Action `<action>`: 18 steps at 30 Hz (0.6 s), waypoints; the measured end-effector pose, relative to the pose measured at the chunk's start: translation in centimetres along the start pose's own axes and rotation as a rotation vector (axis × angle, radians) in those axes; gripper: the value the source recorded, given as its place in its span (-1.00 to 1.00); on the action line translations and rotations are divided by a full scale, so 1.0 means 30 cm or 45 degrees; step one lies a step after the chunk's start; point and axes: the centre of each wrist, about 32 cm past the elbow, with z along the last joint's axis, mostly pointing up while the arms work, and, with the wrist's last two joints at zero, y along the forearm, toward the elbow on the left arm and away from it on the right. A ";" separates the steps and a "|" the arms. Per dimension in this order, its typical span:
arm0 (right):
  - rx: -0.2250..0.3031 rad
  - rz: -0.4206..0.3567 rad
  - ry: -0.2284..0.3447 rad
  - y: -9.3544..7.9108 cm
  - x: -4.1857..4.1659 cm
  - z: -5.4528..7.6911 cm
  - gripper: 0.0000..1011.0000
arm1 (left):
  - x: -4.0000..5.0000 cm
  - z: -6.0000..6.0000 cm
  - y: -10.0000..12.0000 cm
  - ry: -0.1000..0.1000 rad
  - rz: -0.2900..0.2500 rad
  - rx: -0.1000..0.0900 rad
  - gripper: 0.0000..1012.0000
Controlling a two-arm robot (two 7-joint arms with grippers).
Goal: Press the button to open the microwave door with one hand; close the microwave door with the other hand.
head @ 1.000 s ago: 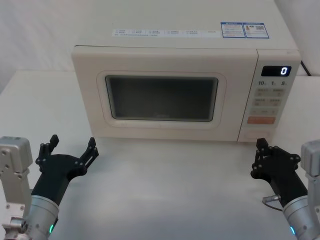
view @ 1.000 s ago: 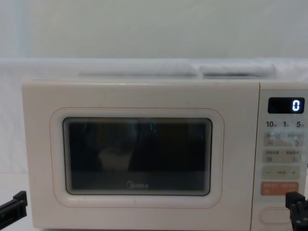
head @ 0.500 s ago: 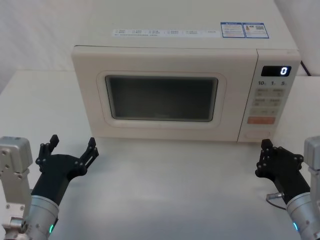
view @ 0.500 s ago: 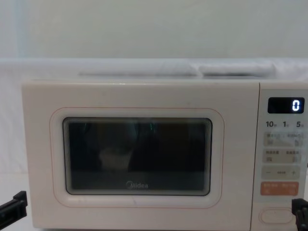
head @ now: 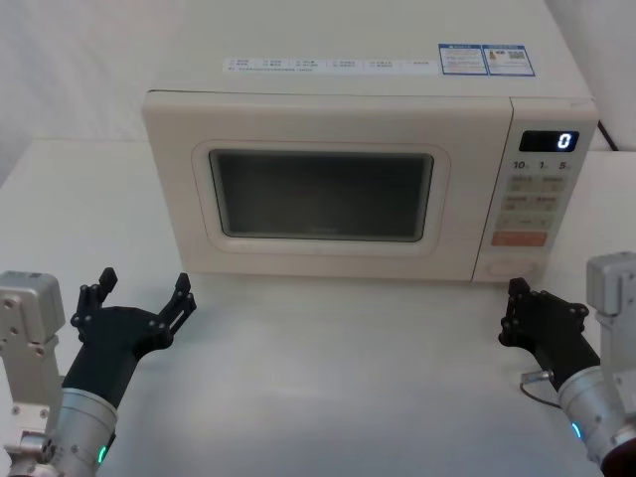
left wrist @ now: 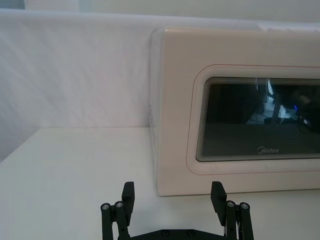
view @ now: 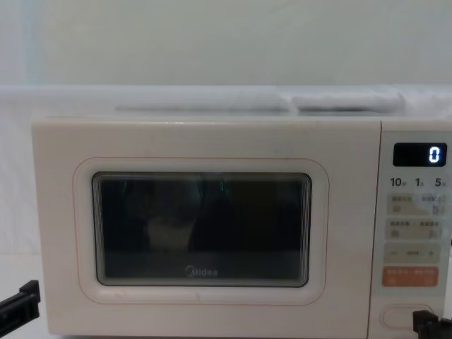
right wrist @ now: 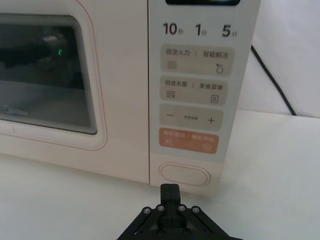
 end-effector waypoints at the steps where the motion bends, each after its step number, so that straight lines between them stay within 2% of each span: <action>1: -0.007 0.002 0.001 0.010 0.004 -0.003 -1.00 | 0.000 0.000 0.000 0.000 0.000 0.000 0.98; 18: -0.039 -0.023 0.051 0.088 0.036 -0.019 -1.00 | 0.000 0.000 0.000 0.000 0.000 0.000 0.98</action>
